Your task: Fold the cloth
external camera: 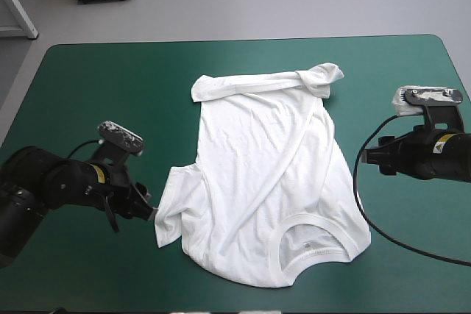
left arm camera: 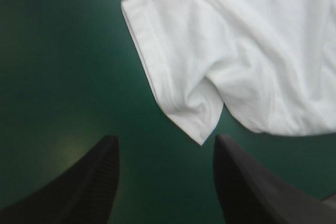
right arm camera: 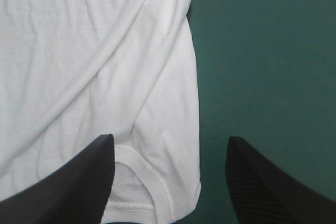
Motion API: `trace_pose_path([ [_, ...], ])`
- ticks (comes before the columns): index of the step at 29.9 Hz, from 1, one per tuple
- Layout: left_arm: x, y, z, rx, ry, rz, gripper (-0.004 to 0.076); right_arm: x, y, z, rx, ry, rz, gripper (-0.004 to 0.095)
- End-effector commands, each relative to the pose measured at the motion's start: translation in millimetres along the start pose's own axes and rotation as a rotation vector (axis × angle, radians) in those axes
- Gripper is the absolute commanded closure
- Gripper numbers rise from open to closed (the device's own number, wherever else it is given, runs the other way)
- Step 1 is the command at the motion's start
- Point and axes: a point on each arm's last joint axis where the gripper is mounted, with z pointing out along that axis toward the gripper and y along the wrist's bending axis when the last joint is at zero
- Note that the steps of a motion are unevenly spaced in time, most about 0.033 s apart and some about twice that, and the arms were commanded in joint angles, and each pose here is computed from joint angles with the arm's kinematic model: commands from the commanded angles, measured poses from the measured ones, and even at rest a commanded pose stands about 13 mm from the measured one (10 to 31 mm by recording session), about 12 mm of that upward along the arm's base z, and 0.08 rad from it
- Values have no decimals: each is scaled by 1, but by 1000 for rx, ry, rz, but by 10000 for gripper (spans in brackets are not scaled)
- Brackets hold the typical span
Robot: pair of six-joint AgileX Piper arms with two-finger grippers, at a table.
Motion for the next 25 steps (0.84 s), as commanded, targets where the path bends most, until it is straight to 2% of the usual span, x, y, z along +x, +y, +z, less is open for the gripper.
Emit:
trace_pose_path([
  [1, 10, -12, 18, 25, 105, 23, 335, -1, 1, -10, -6, -35, 13, 331],
  [3, 19, -21, 37, 29, 186, 73, 335, -1, 1, -10, -6, -36, 13, 331],
  [7, 32, -26, 68, -87, 309, 81, 335, -1, 1, -10, -6, -36, 13, 331],
  [15, 42, -43, 106, -51, 345, 78, 335, -1, 1, -10, -2, -37, 16, 331],
  [21, 33, -49, 115, -42, 273, 64, 335, -1, 0, -10, 2, -37, 15, 331],
  [25, 31, -49, 126, -66, 295, 85, 335, -1, 0, -10, 6, -37, 11, 376],
])
